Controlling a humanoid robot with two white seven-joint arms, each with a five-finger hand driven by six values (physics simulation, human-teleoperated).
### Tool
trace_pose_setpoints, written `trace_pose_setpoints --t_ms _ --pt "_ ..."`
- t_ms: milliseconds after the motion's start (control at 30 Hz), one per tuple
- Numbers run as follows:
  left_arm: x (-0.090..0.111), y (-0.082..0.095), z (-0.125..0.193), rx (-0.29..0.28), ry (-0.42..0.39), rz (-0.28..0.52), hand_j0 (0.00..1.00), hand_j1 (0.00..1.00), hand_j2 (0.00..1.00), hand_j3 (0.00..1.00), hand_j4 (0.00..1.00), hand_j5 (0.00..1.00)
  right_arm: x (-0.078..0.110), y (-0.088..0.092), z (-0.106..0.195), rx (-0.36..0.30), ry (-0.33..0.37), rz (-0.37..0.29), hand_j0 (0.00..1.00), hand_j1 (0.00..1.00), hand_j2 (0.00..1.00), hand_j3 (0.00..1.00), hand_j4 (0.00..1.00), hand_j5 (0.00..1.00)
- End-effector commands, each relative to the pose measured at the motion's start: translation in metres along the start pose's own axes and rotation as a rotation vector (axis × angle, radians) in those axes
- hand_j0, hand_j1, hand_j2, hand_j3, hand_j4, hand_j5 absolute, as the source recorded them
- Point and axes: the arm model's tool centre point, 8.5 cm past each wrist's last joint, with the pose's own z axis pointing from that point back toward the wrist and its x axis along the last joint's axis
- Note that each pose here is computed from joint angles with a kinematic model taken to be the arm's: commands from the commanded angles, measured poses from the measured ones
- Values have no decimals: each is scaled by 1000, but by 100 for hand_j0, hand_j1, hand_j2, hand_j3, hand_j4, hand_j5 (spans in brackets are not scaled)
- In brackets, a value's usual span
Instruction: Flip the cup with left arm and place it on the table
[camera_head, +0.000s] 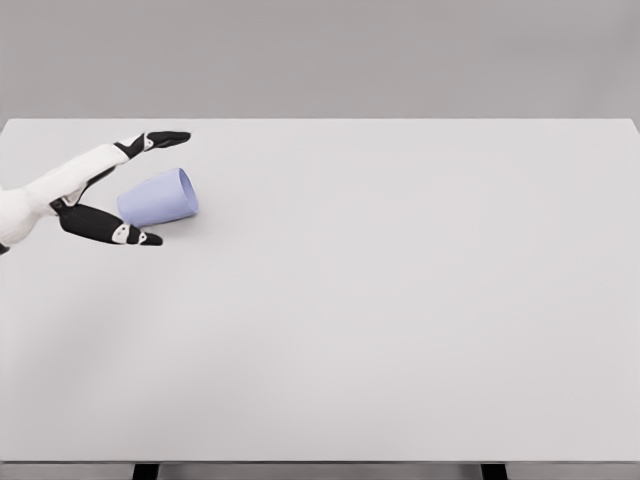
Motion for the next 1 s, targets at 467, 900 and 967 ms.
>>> trace_pose_setpoints --t_ms 467,900,967 --pt "-37 9 -20 296 365 12 100 100 100 100 100 100 0 0 0 0 0 0 100 100 100 100 100 100" --pt "-54 -28 -62 164 566 11 100 100 100 100 100 100 0 0 0 0 0 0 100 100 100 100 100 100" --pt "-57 -32 -65 143 588 8 100 100 100 100 100 100 0 0 0 0 0 0 100 100 100 100 100 100"
